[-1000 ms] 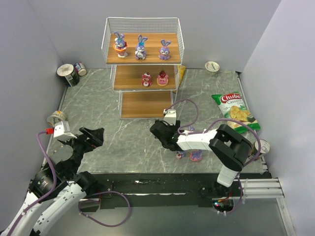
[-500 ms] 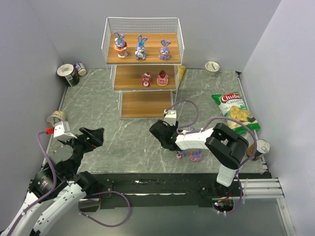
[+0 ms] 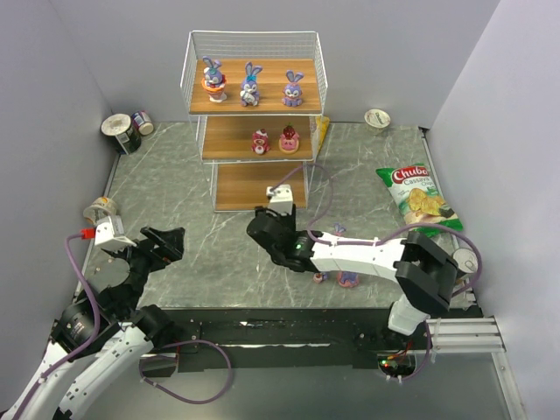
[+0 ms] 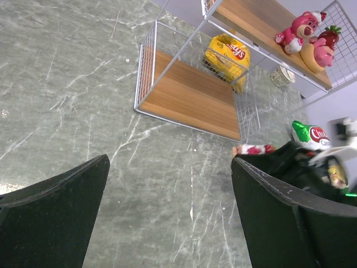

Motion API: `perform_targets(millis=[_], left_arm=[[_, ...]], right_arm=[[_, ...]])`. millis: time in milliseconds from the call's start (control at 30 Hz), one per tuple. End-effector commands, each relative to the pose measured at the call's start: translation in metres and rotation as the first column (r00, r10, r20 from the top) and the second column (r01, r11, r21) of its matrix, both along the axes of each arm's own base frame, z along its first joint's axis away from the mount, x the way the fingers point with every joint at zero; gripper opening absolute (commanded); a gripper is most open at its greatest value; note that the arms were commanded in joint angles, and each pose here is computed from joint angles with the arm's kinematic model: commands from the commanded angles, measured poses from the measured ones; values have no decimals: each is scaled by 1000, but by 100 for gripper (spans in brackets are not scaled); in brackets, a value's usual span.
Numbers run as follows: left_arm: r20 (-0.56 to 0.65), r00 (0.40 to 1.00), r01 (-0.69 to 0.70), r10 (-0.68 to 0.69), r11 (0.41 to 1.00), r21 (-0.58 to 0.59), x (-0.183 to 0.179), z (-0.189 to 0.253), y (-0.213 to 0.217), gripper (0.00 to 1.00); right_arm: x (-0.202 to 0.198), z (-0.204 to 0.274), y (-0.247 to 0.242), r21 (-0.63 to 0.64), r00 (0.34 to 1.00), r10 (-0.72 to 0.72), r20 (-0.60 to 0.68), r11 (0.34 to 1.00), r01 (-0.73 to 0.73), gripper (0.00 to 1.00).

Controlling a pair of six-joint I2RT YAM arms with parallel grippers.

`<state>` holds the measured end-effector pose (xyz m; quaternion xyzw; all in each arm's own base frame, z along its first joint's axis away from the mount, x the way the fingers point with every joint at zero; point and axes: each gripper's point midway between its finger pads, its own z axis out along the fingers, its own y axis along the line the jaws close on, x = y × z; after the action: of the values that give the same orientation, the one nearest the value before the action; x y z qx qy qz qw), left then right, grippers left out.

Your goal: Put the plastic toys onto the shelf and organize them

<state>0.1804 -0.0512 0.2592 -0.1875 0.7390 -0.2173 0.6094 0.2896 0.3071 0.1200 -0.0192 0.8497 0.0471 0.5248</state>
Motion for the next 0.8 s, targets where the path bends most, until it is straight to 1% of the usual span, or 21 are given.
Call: perform_targets(millis=[0,33,67,100,167,300,367,400,467,500,533,567,600,700,767], left_arm=[[31,999,-23,24,999,-29,-1,9,5,97],[31,999,-30,31,999,-33,-1,9,6,97],[31,998,-47,48,998,-34,-1,9,10,96],[28,998,-58,59,998,-39,-2,9,12,97],[28,997,-75,77,996,-48,-3,9,16,97],[29,992,-121,123,990,-70,-5,10,25,96],[33,991,-126,129,989,-76,-6,10,26,96],[35,991,-129,132,988,-80,-6,11,27,96],[38,990,-130,134,988,-84,-7,12,28,96],[38,990,-129,132,988,-86,-7,11,28,96],[39,990,-130,134,988,-87,-7,12,28,97],[38,990,-129,132,988,-84,-7,11,28,96],[38,990,-129,132,988,-84,-7,12,28,96],[39,991,-124,127,989,-84,-7,12,27,96],[39,991,-122,126,989,-83,-7,11,27,96]], right_arm=[[2,92,26,99,990,37,135,994,-51,0],[4,112,34,117,986,49,156,991,-68,0],[4,119,40,116,985,62,162,990,-81,0],[6,140,49,142,980,65,186,986,-92,0],[7,153,58,130,976,82,200,985,-110,0],[22,184,81,113,961,78,264,987,-111,0],[29,193,93,126,953,82,292,984,-124,0],[31,208,97,131,945,83,317,983,-130,0],[37,208,110,123,941,95,326,982,-141,0],[40,222,115,129,933,92,347,981,-145,0],[43,224,117,126,932,90,352,982,-142,0],[48,218,122,115,932,90,351,984,-138,0],[51,225,125,125,930,86,358,982,-139,0],[60,225,132,127,925,85,370,982,-140,0],[65,220,135,109,923,87,374,985,-136,0]])
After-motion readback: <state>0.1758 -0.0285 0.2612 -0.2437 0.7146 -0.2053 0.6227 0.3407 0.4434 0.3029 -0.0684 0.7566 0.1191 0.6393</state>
